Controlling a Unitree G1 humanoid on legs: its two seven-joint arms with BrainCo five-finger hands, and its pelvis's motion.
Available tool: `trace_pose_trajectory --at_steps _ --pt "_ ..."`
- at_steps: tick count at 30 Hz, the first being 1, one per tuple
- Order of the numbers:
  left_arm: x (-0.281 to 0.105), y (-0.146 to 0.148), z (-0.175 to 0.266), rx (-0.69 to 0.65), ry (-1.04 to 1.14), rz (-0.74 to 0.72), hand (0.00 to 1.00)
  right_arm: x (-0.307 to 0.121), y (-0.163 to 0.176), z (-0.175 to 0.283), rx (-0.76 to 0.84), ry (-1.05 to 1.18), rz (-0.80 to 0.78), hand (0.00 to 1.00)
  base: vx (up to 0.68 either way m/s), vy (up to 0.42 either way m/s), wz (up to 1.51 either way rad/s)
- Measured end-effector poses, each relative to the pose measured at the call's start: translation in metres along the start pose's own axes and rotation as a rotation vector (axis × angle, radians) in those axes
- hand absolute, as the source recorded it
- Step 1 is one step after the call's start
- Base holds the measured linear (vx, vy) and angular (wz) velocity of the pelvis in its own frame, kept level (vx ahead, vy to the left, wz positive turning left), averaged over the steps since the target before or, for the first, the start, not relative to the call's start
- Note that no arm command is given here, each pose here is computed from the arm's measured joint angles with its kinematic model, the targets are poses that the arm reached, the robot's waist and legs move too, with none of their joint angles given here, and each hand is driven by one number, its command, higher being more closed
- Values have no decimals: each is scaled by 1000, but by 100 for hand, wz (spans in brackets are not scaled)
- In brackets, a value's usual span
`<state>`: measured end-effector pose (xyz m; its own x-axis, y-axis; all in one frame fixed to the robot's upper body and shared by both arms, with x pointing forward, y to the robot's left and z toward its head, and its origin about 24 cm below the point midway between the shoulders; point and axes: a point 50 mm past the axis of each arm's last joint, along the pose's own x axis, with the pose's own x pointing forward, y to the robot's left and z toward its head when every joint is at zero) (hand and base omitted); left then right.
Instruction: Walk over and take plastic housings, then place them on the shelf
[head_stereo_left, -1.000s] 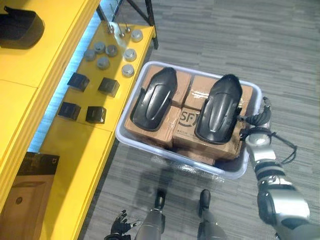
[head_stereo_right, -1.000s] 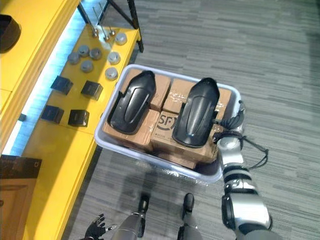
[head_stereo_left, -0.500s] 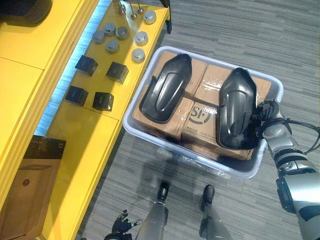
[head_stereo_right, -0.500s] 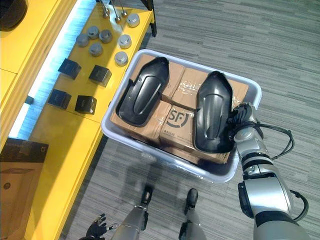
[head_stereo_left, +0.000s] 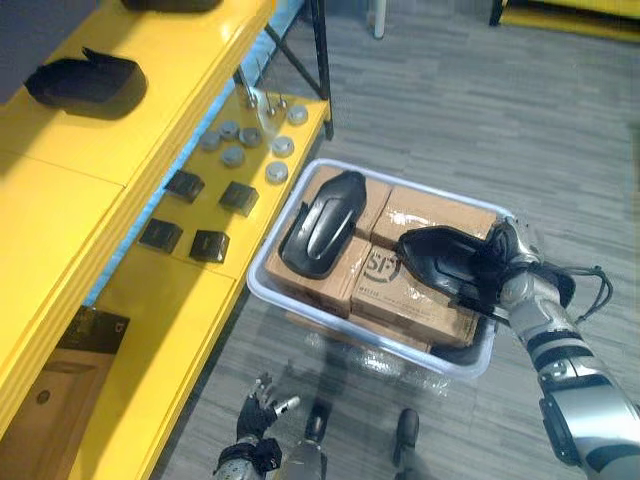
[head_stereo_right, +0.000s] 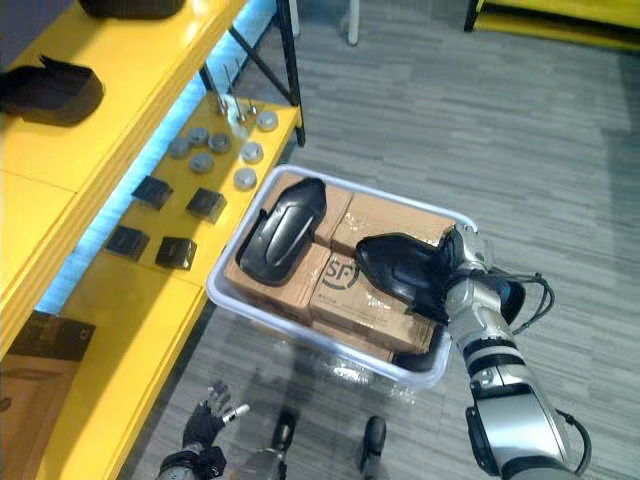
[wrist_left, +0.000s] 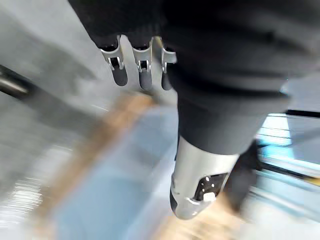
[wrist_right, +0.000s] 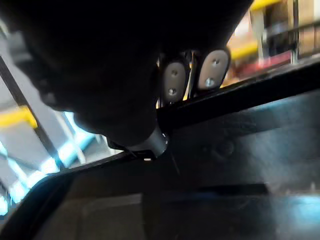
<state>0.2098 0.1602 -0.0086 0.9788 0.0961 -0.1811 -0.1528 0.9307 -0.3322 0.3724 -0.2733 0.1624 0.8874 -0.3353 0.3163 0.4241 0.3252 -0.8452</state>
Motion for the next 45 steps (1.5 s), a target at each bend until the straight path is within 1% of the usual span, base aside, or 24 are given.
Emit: trace_pose_trajectory --at_steps 2,4,6,9,11,13,15,16,18,20,23,26,30,32,36,40,45 --pt "-3 -9 29 16 -132 -17 0 -18 16 0 32 -13 6 100 132 -29 6" --pt "-3 -17 44 38 -203 -32 0 -27 25 3 57 -21 19 100 66 -34 9" --pt "-1 -31 54 39 -256 -60 0 -31 30 8 80 -30 12 100 46 -33 10" --pt "1 -52 55 31 -272 -120 0 -36 39 17 119 -32 11 100 2 -33 6" --pt "1 -68 52 11 -260 -180 0 -39 40 27 153 -50 2 100 -30 -32 3" --pt "6 -89 41 -50 -197 -262 0 -44 42 46 225 -83 -29 100 -79 -36 2" --pt "11 -102 31 -61 -142 -301 0 -48 43 61 281 -108 -49 100 -77 -33 -2" --pt "15 -111 22 -75 -89 -324 0 -54 44 79 364 -127 -64 100 -70 -37 -8" --pt "18 -118 16 -106 -46 -337 0 -61 42 98 443 -148 -98 100 -48 -37 -15" --pt "23 -126 12 -145 -4 -332 0 -73 35 128 551 -208 -161 100 -12 -46 -21" --pt "29 -128 13 -138 -2 -310 0 -85 28 153 655 -261 -196 100 18 -34 -21" --pt "34 -136 20 -135 -26 -302 0 -98 25 168 702 -317 -204 100 14 -17 -17" --pt "40 -138 29 -129 -61 -253 0 -118 35 176 721 -371 -144 100 22 -10 -15" --pt "42 -133 29 -117 -73 -210 0 -124 38 181 738 -396 -116 100 11 -4 -6" --pt "50 -122 38 -151 -107 -114 0 -145 50 190 784 -449 -17 100 2 -1 -16" --pt "58 -109 56 -202 -183 -25 0 -158 48 200 872 -513 33 100 -6 -1 -1" --pt "59 -101 70 -248 -246 37 0 -167 45 209 932 -564 64 100 -22 -7 -13"
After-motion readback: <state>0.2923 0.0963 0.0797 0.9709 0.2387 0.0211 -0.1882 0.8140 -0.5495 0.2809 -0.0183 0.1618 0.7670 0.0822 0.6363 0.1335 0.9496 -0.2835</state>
